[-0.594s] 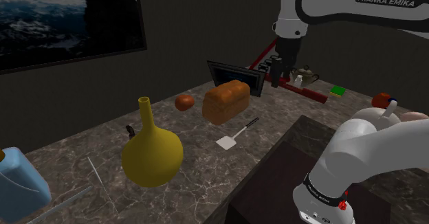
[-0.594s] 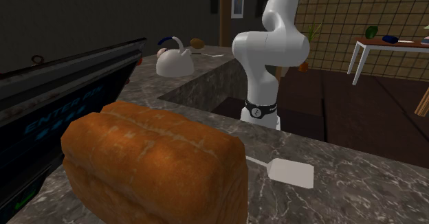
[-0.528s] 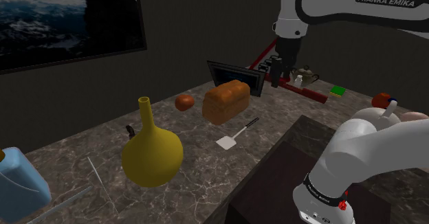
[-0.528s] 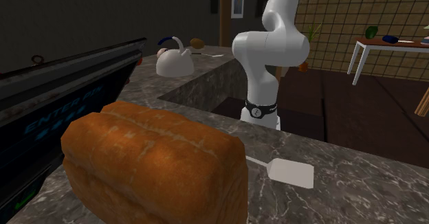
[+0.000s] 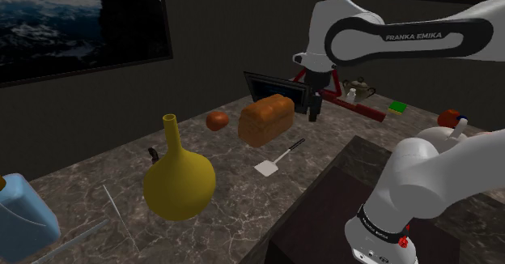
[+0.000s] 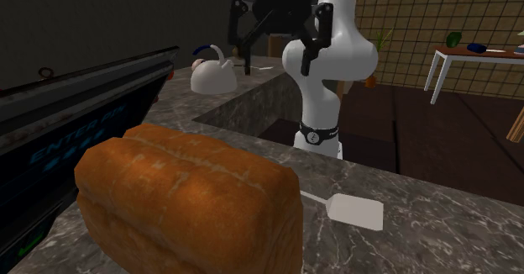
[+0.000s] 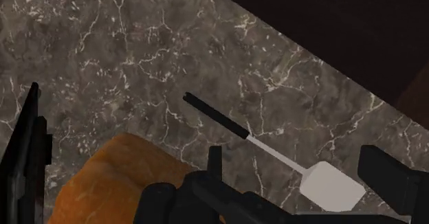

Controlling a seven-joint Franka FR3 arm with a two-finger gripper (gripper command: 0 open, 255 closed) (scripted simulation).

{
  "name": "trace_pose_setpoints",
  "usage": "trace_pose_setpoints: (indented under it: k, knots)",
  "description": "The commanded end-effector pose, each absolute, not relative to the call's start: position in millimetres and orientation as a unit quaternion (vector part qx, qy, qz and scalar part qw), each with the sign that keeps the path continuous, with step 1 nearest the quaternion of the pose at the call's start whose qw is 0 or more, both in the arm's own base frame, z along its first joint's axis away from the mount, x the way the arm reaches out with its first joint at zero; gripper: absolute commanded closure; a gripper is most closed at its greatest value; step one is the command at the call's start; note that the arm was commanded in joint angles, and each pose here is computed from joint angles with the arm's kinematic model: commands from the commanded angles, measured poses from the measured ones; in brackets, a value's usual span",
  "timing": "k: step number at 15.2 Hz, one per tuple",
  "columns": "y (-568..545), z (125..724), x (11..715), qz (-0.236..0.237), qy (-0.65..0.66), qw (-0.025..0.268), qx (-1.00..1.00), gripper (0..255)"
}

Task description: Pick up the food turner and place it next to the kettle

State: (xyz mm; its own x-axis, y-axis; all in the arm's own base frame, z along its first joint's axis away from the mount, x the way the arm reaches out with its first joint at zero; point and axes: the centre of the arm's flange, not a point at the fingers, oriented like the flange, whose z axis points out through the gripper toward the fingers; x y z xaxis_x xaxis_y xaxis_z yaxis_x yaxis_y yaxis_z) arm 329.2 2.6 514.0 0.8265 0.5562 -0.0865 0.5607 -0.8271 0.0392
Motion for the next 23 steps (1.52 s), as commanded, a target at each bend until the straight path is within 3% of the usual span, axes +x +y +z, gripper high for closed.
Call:
trace_pose_setpoints:
  k: [1, 11, 23]
  knots:
    - [6.9, 489.8, 337.1, -0.033, 0.377, 0.031, 0.925, 0]
    - [50.6, 378.4, 361.9, -0.023, 0.706, 0.024, 0.707, 0]
    - [47.9, 338.5, 361.9, -0.023, 0.706, 0.024, 0.707, 0]
